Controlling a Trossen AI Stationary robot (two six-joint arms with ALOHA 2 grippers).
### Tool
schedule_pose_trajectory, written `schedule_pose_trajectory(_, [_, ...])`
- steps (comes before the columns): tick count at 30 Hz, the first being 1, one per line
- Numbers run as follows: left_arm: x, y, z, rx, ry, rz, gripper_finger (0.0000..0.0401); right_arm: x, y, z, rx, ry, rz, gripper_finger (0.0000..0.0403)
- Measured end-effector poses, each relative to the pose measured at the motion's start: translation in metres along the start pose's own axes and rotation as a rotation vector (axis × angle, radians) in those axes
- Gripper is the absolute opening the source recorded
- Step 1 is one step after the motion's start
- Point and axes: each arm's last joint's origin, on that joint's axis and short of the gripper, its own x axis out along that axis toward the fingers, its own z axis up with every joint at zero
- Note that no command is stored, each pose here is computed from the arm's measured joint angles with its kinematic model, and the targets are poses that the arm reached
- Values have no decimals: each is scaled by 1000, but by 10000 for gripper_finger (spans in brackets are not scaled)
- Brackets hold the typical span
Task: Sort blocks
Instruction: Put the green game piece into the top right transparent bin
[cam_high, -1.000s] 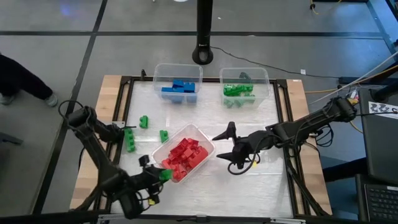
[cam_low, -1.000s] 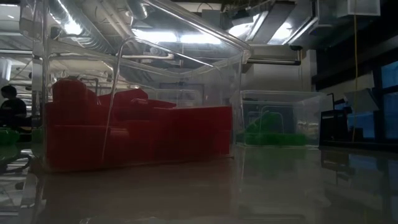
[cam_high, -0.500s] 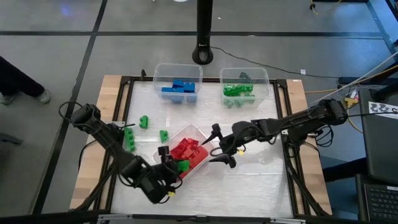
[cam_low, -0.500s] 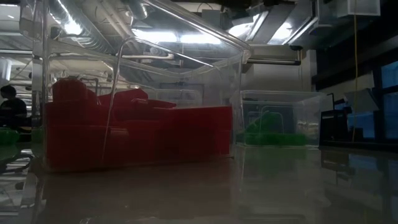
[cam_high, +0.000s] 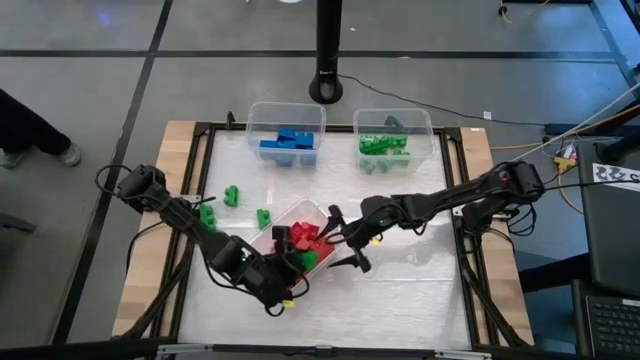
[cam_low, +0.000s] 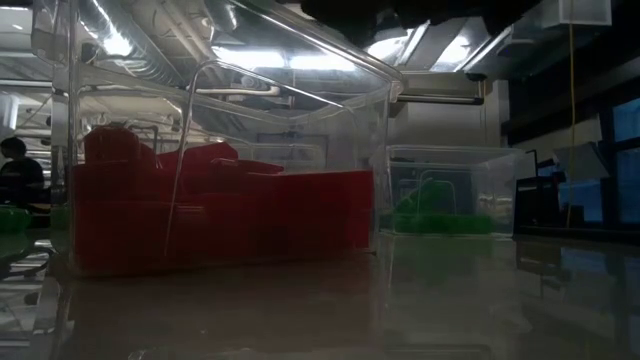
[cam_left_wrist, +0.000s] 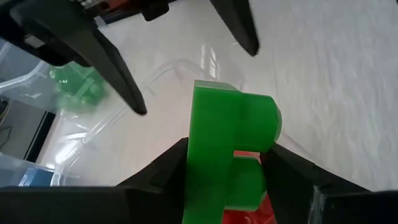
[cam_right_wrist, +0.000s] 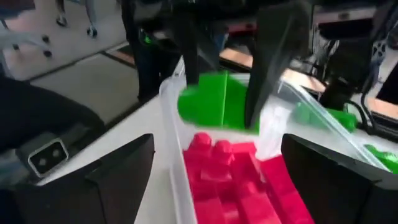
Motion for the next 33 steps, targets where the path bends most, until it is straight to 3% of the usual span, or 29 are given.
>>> schedule_pose_trajectory(18, [24, 25, 12, 85, -6, -59, 156, 5, 3, 0, 17, -66, 143, 342])
schedule_pose_trajectory(22, [28, 30, 13, 97, 4, -76, 156, 5, 3, 0, 17, -65, 150, 301])
schedule_pose_trajectory(33, [29, 31, 15, 111, -14, -88, 157, 5, 2, 0, -35, -65, 105, 133])
